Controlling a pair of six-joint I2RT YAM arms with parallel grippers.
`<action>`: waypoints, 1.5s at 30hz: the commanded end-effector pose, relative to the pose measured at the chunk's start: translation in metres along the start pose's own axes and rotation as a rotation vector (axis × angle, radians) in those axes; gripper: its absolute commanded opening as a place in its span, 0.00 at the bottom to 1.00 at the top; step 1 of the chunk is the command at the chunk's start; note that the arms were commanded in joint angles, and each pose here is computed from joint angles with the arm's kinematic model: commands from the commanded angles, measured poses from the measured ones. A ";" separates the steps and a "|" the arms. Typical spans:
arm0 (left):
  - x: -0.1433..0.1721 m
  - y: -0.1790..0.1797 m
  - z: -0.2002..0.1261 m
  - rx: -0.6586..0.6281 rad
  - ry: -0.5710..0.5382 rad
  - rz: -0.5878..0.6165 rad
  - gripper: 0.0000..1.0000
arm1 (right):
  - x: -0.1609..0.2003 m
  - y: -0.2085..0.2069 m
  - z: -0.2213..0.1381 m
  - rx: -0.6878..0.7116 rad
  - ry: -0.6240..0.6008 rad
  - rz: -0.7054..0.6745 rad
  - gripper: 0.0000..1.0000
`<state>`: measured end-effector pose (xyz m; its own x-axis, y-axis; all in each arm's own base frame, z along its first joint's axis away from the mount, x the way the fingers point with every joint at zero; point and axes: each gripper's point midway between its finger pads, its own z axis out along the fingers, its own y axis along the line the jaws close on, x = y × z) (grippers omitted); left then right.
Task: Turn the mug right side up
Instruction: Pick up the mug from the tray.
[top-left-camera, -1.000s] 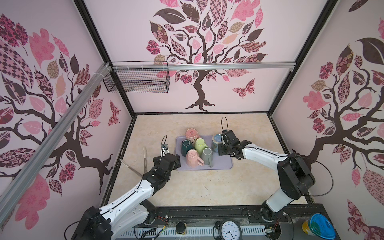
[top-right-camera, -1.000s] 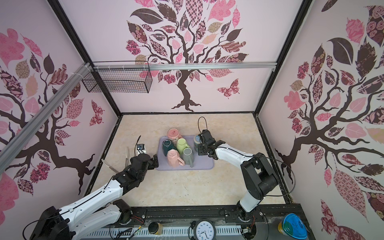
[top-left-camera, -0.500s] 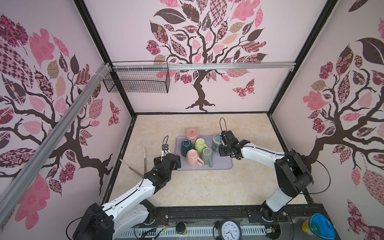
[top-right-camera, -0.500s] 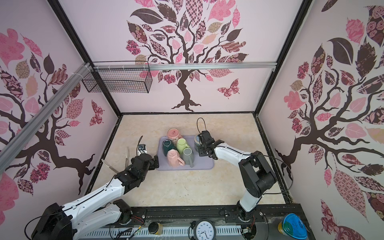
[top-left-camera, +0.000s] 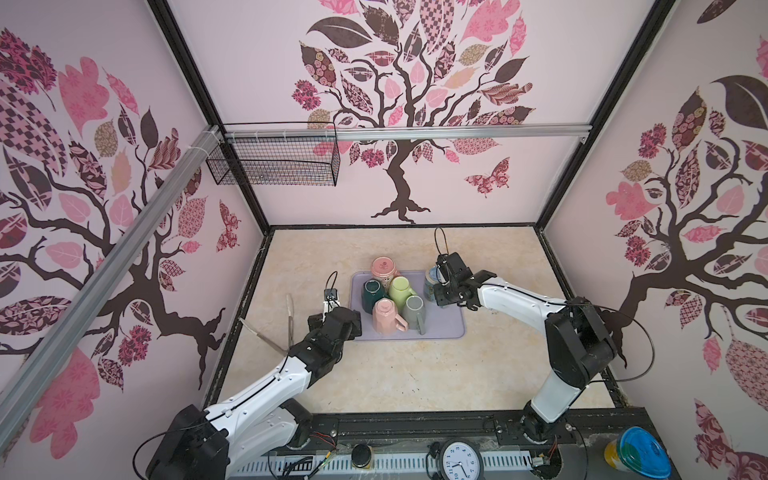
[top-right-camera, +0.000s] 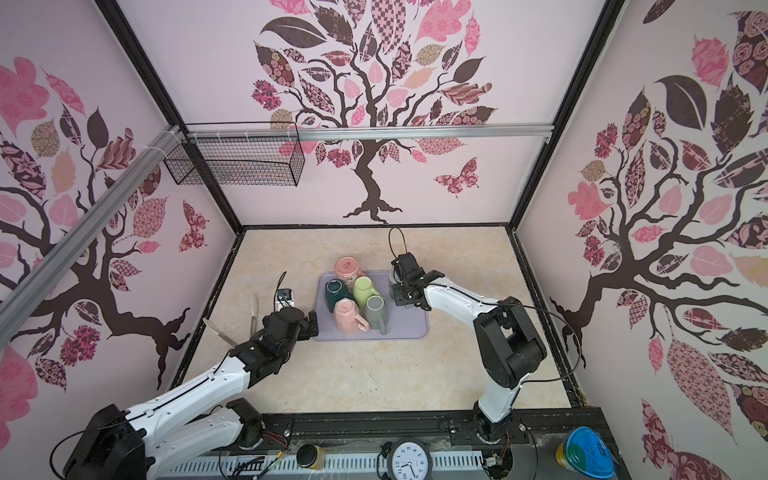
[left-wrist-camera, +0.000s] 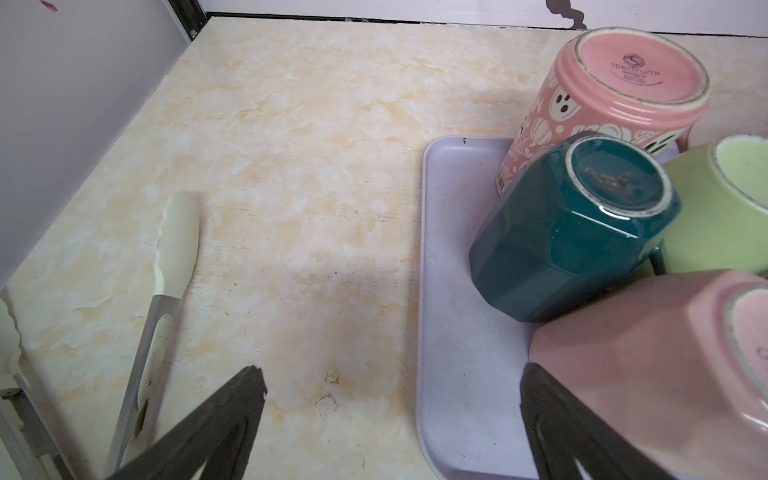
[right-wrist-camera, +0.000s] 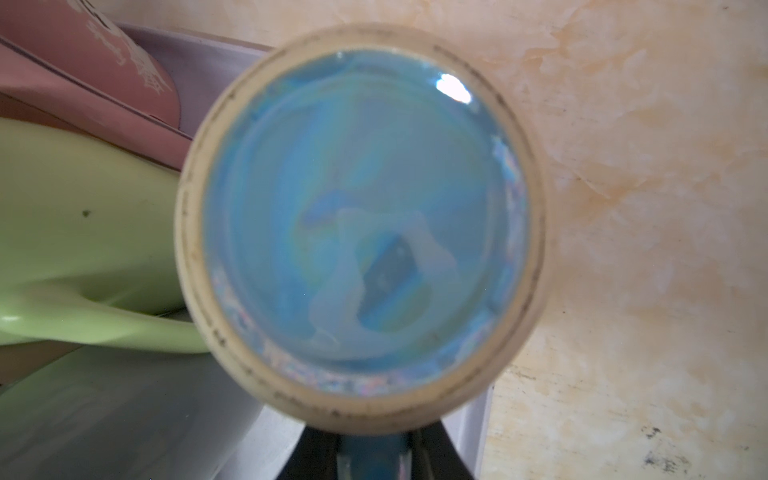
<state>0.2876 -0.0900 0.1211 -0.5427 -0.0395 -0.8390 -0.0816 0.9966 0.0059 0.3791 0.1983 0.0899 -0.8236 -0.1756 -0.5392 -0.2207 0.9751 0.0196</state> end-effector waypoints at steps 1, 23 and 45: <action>-0.008 -0.005 -0.001 0.018 -0.017 -0.026 0.99 | 0.013 -0.005 0.009 0.043 0.057 -0.025 0.23; -0.006 -0.011 0.002 0.036 0.001 -0.020 0.99 | 0.000 -0.005 0.003 0.044 0.019 -0.039 0.04; -0.017 -0.021 -0.011 0.127 -0.030 -0.046 0.99 | 0.012 0.006 -0.044 -0.145 -0.160 0.060 0.00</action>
<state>0.2859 -0.1026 0.1252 -0.5459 -0.0651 -0.8353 -0.0274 0.9978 -0.0599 0.3309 0.1835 0.0782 -0.8260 -0.1635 -0.5395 -0.2491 0.9644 0.0892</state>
